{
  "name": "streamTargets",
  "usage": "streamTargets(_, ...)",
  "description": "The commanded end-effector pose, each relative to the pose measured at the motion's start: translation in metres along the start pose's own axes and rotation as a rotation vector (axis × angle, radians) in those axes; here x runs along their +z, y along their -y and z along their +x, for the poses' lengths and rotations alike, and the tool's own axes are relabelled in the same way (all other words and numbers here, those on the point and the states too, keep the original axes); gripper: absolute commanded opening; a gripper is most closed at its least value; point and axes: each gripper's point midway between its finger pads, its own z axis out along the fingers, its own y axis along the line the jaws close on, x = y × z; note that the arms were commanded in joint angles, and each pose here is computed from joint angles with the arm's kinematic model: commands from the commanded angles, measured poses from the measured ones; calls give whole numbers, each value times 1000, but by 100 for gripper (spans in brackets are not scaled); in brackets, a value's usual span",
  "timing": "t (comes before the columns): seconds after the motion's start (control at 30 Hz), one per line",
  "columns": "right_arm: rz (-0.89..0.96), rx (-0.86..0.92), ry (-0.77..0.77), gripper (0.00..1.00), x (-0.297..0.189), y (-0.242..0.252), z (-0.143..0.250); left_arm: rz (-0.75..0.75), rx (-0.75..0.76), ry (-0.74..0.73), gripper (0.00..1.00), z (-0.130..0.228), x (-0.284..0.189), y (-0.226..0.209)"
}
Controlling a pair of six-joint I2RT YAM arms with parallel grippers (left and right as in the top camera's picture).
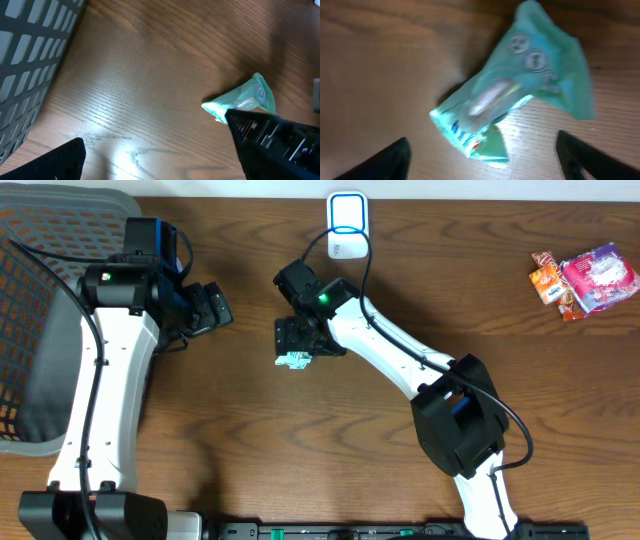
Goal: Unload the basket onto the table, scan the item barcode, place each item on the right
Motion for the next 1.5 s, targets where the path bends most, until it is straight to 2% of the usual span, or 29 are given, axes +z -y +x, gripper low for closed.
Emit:
streamTargets(0.0,94,199,50,79,9,21,-4,-6,-2,10,98,-1,-3,-3)
streamTargets(0.17,96,265,96,72,26,31,-8,-6,-2,10,98,-1,-3,-3)
streamTargets(0.27,21,249,111,70,40,24,-12,-6,-2,10,98,-1,-3,-3)
streamTargets(0.33,-27,204,110,65,46,18,-14,-6,-2,10,98,-1,-3,-3)
streamTargets(0.4,-31,192,91,31,48,20,-10,-6,-2,10,98,-1,-3,-3)
streamTargets(0.43,-28,177,79,18,48,21,-8,-6,-2,10,98,-1,-3,-3)
streamTargets(0.47,-32,164,68,12,47,21,-6,-6,-2,10,98,-1,-3,-3)
streamTargets(0.5,-48,137,48,1,45,20,-4,-6,-2,10,98,-1,-3,-3)
streamTargets(0.6,-175,27,-23,1,30,3,2,-6,-2,10,98,-1,-3,-3)
streamTargets(0.7,-440,-94,-118,1,-7,-28,11,-6,-2,10,98,-1,-3,-3)
streamTargets(0.77,-679,-159,-200,1,-43,-48,18,-6,-2,10,98,-1,-3,-3)
streamTargets(0.9,-1048,-241,-330,1,-99,-61,29,-6,-2,10,98,-1,-3,-3)
streamTargets(1.03,-1319,-375,-339,1,-141,-58,36,-6,-2,10,98,-1,-3,-3)
streamTargets(1.1,-1374,-408,-324,1,-149,-56,37,-6,-2,10,98,-1,-3,-3)
streamTargets(1.47,-1367,-348,-374,1,-150,-54,38,-6,-2,10,98,-1,-3,-3)
